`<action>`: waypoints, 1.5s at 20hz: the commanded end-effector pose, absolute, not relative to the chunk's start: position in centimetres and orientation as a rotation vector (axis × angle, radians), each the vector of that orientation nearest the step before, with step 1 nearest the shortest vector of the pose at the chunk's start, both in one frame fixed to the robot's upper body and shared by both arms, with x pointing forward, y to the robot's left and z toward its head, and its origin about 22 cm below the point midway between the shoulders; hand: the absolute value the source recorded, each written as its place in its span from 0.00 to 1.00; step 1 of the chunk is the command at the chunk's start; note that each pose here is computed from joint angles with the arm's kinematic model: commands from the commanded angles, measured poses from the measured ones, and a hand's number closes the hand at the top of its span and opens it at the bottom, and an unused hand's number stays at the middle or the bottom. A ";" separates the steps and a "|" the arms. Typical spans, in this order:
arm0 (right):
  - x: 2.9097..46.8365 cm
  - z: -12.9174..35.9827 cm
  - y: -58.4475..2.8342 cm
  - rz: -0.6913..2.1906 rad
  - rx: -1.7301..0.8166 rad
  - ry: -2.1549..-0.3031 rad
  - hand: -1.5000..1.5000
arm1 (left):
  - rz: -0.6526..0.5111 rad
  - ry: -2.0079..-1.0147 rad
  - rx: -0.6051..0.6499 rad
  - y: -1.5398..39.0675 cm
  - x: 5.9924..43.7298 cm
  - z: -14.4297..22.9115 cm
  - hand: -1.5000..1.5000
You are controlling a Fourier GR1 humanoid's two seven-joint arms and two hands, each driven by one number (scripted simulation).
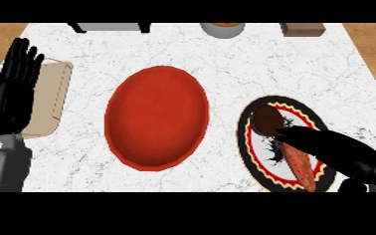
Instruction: Pick the sweet potato from the plate and place it in the bowl
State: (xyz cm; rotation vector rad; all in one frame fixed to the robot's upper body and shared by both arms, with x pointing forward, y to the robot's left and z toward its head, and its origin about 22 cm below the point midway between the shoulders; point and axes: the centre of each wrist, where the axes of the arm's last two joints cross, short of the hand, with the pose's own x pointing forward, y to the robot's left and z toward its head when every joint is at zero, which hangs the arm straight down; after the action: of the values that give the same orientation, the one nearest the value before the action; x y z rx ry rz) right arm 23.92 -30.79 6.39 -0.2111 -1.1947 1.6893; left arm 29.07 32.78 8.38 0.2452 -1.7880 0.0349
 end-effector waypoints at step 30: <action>34.8 7.4 -34.0 1.741 -0.473 -1.324 1.00 | -0.030 -1.817 0.189 30.3 30.8 8.3 0.50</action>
State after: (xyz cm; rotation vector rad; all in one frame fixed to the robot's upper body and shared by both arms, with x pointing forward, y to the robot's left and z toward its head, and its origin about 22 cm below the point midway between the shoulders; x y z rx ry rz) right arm 30.39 -33.06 4.52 -0.3760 -1.3404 1.7101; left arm 30.11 31.89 8.46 0.2085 -1.8007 0.0052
